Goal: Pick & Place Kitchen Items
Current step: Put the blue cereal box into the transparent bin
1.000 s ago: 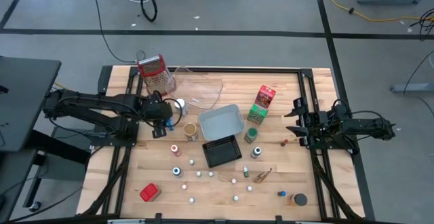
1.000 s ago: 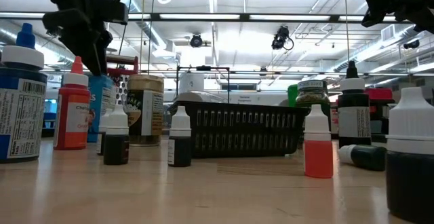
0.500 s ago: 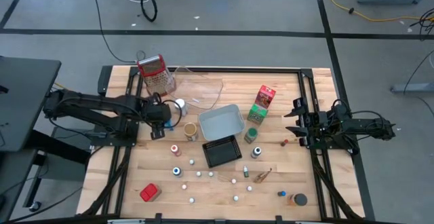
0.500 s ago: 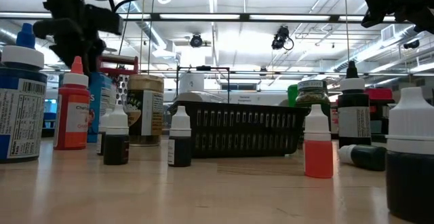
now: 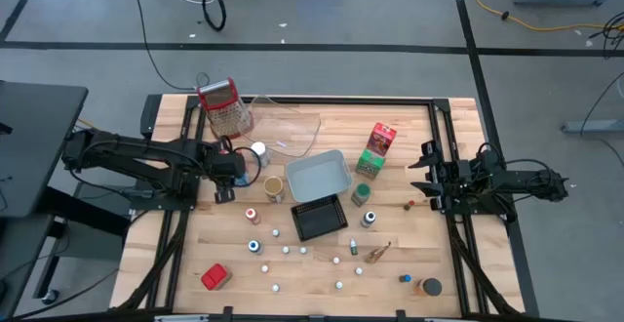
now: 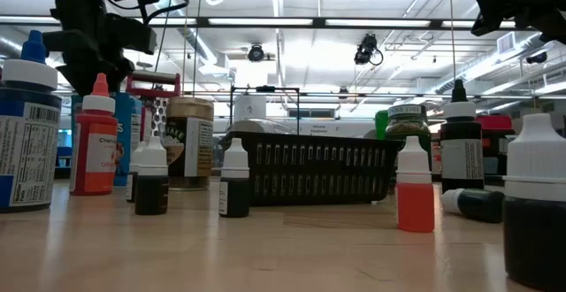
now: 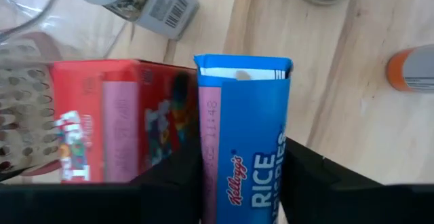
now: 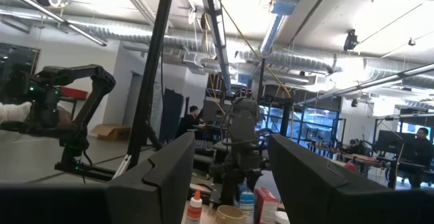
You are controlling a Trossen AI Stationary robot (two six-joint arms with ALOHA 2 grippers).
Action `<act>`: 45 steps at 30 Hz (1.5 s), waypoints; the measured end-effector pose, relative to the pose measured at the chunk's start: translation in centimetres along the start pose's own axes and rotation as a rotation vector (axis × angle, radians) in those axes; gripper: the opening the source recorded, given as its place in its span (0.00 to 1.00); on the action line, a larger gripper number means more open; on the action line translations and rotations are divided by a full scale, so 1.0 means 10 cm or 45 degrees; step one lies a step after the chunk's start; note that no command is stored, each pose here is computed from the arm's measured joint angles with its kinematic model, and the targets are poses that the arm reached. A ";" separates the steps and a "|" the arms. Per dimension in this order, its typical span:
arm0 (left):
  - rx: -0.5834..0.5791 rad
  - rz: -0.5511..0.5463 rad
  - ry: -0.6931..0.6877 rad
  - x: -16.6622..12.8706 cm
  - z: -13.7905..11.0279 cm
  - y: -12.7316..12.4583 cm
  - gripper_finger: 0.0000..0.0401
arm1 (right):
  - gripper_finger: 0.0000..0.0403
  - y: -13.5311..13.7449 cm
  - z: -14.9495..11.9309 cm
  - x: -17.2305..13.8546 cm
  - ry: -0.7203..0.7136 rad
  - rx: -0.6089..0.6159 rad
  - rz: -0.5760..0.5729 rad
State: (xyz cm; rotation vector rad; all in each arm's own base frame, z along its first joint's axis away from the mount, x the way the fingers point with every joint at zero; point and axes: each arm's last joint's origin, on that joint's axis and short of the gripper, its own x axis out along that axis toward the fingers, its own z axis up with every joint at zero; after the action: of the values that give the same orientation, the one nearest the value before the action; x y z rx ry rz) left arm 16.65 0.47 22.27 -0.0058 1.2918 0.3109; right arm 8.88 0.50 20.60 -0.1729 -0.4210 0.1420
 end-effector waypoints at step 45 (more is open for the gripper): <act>-0.364 0.248 -0.492 -0.71 0.83 0.52 0.26 | 0.50 0.00 0.00 0.00 -0.001 0.029 0.000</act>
State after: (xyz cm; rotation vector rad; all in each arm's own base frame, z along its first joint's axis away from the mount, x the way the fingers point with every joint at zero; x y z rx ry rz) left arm 21.53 5.36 32.23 -0.0603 0.8576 0.6306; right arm 8.87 0.50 20.61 -0.1508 -0.4204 0.1468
